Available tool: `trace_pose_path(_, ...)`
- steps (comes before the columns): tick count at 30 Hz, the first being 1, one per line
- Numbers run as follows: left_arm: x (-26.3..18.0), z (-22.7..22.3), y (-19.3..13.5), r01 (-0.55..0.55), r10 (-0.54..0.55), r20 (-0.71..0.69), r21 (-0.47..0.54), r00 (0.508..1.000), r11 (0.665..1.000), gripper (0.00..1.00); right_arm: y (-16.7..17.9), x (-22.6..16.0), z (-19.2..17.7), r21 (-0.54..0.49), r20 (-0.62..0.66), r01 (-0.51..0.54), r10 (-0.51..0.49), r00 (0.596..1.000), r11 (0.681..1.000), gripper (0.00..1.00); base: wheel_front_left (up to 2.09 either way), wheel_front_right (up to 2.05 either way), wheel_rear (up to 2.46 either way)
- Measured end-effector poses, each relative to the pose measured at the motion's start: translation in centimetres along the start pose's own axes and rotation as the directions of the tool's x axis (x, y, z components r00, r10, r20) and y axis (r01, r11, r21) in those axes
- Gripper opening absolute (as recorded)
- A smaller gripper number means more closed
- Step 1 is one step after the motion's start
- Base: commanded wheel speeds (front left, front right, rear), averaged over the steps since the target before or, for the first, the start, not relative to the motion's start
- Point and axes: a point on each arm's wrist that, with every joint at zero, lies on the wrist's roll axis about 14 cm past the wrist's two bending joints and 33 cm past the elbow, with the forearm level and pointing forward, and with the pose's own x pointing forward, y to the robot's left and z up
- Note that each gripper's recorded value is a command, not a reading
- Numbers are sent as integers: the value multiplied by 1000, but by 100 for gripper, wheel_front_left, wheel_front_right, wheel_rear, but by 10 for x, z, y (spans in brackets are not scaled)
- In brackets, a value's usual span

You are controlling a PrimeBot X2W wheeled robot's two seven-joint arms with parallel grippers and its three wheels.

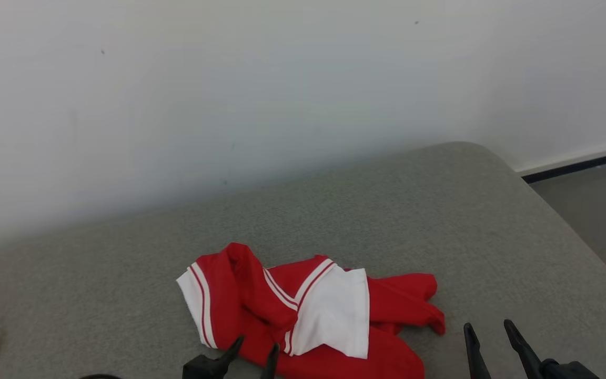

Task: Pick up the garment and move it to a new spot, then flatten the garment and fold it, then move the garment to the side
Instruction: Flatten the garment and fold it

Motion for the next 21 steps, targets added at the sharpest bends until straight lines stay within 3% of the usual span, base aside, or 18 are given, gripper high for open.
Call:
trace_pose_path(15, 52, -50, -17, 58, -47, -243, 38, 969, 998, 98, -45, -31, -11, -1, -45, 186, -185, 982, 983, 100, 0, 0, 0)
trace_pose_path(16, 53, -54, -17, 54, -42, -256, 39, 966, 998, 90, -47, -32, -11, -1, -48, 191, -191, 980, 982, 100, 0, 0, 0)
trace_pose_path(17, 54, -58, -13, 29, -18, -272, 36, 962, 999, 68, -48, -33, -13, -2, -54, 197, -197, 979, 980, 100, 0, 0, 0)
trace_pose_path(21, 53, -62, -2, -21, 32, -295, 43, 955, 999, 47, -44, -30, -11, -1, -51, 185, -185, 981, 983, 100, 0, 0, 0)
